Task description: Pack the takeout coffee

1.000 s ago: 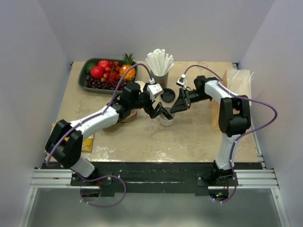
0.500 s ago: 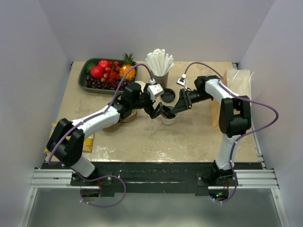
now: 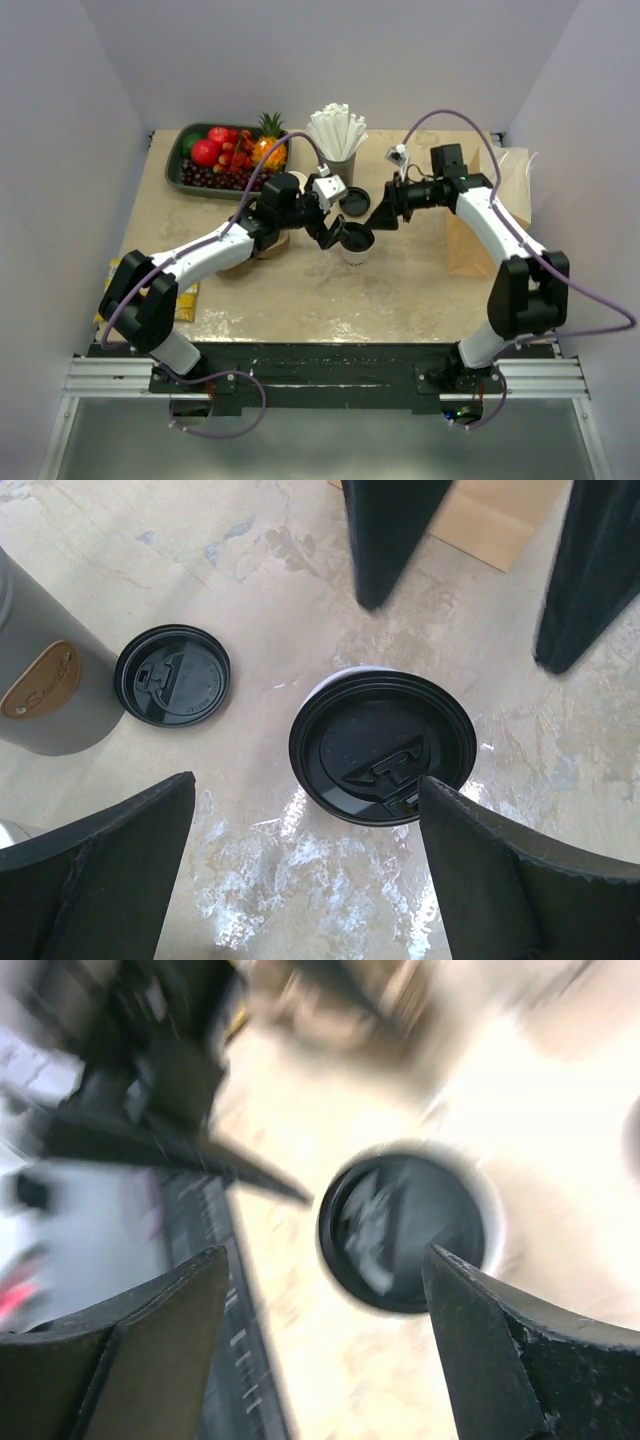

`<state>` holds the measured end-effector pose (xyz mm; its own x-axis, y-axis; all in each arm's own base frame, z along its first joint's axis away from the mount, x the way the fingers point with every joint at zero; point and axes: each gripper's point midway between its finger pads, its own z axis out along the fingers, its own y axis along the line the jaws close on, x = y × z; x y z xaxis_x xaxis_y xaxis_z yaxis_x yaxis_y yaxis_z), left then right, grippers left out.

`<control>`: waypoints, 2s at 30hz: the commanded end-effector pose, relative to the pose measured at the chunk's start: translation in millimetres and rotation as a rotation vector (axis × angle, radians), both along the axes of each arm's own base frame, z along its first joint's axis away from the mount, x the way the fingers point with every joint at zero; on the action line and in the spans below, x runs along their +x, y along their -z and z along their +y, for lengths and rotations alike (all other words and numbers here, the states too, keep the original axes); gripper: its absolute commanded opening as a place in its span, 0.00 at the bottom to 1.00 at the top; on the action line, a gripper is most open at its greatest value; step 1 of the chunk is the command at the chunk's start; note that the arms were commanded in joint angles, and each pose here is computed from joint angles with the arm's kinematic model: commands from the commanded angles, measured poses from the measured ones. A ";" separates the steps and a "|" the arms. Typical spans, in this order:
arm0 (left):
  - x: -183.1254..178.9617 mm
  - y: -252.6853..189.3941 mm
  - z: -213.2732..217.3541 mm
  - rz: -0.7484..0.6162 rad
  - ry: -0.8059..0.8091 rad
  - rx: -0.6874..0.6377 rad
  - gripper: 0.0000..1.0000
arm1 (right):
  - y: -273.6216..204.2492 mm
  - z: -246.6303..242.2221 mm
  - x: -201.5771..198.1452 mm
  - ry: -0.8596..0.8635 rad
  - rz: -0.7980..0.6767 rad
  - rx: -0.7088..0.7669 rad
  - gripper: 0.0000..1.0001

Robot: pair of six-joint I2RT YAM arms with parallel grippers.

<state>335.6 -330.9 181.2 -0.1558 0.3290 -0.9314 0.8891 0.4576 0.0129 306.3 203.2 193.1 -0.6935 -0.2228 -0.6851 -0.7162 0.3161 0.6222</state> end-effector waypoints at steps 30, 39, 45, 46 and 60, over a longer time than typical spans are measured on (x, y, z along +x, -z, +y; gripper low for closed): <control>-7.1 -57.8 82.6 -0.058 -0.244 -0.103 0.96 | 32.2 16.8 -42.4 -0.564 -0.861 -0.540 0.35; -6.9 -58.3 83.0 -0.058 -0.242 -0.111 0.97 | 44.5 18.5 -28.4 -0.521 -0.856 -0.590 0.35; -5.5 -57.8 81.1 -0.053 -0.239 -0.113 0.97 | 49.1 20.9 -25.4 -0.523 -0.857 -0.589 0.34; -5.3 -57.6 81.0 -0.052 -0.239 -0.112 0.96 | 50.6 22.0 -24.9 -0.523 -0.854 -0.589 0.34; -4.7 -53.7 82.0 -0.055 -0.237 -0.094 0.96 | 27.1 29.5 -25.2 -0.467 -0.843 -0.551 0.05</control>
<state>325.3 -248.4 221.1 -0.2143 0.2229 -0.9510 0.7574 0.6527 -0.0177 277.3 225.4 137.2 0.1746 -0.7899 -0.5879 -0.9726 -0.0454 -0.2280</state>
